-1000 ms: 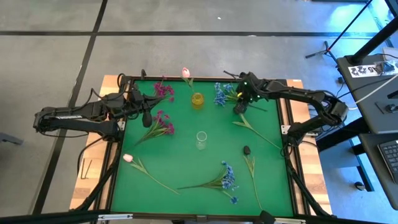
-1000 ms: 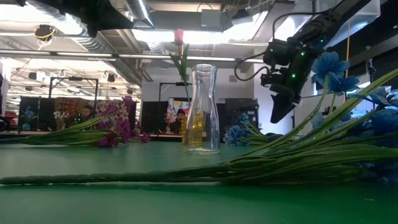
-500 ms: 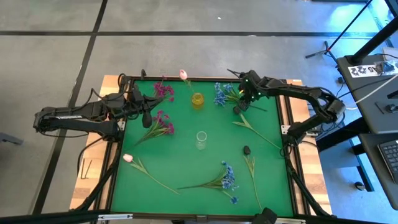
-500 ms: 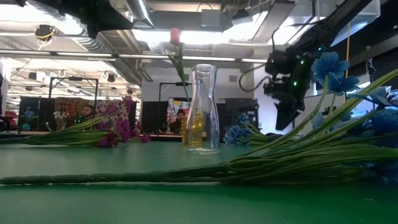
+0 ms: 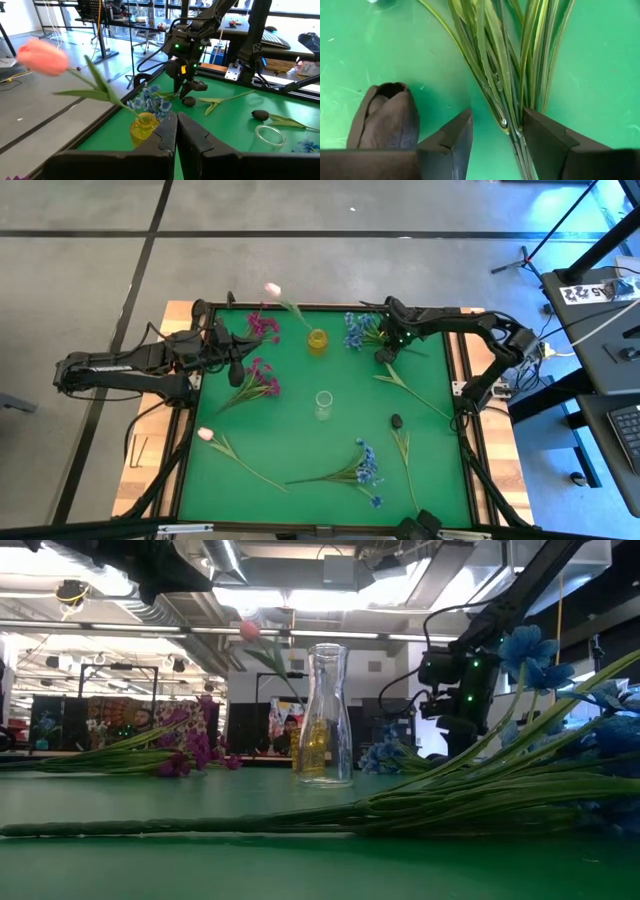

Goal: Sort flowers into vase by color
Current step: Put the top blue flowers into the yellow vase

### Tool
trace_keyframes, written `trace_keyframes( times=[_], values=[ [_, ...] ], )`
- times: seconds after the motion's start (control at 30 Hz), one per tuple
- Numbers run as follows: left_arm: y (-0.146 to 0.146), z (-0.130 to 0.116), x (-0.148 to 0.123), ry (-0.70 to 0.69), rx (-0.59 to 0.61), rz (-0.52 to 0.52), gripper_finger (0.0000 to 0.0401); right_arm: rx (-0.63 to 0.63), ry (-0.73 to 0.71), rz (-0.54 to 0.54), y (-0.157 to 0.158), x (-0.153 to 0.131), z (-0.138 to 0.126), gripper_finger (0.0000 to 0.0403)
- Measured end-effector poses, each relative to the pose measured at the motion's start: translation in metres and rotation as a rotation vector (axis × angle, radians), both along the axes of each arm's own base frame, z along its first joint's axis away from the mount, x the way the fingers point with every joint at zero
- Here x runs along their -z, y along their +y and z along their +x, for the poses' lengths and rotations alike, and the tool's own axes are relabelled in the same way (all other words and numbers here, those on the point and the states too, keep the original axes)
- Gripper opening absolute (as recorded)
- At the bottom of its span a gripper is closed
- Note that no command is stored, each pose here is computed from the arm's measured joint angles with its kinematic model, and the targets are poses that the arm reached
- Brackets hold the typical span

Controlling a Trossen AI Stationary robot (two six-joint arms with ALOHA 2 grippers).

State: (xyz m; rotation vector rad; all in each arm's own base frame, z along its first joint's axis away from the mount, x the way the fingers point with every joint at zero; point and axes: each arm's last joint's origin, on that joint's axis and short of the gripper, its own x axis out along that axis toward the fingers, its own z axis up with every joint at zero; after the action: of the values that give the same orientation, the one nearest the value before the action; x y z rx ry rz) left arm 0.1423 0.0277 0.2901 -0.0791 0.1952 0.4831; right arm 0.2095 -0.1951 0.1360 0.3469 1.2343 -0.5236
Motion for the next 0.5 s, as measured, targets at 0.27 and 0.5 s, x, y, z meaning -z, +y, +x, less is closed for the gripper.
trace_keyframes(
  times=[0.27, 0.5],
  values=[
    [0.0, 0.0, 0.0, -0.008, -0.003, -0.016, 0.0006, 0.005, 0.008, -0.016, -0.0008, 0.0002, 0.0001, 0.0169],
    [0.0, 0.0, 0.0, -0.008, -0.004, -0.016, 0.0006, 0.007, 0.012, -0.02, -0.001, 0.0004, 0.0001, 0.0163]
  ],
)
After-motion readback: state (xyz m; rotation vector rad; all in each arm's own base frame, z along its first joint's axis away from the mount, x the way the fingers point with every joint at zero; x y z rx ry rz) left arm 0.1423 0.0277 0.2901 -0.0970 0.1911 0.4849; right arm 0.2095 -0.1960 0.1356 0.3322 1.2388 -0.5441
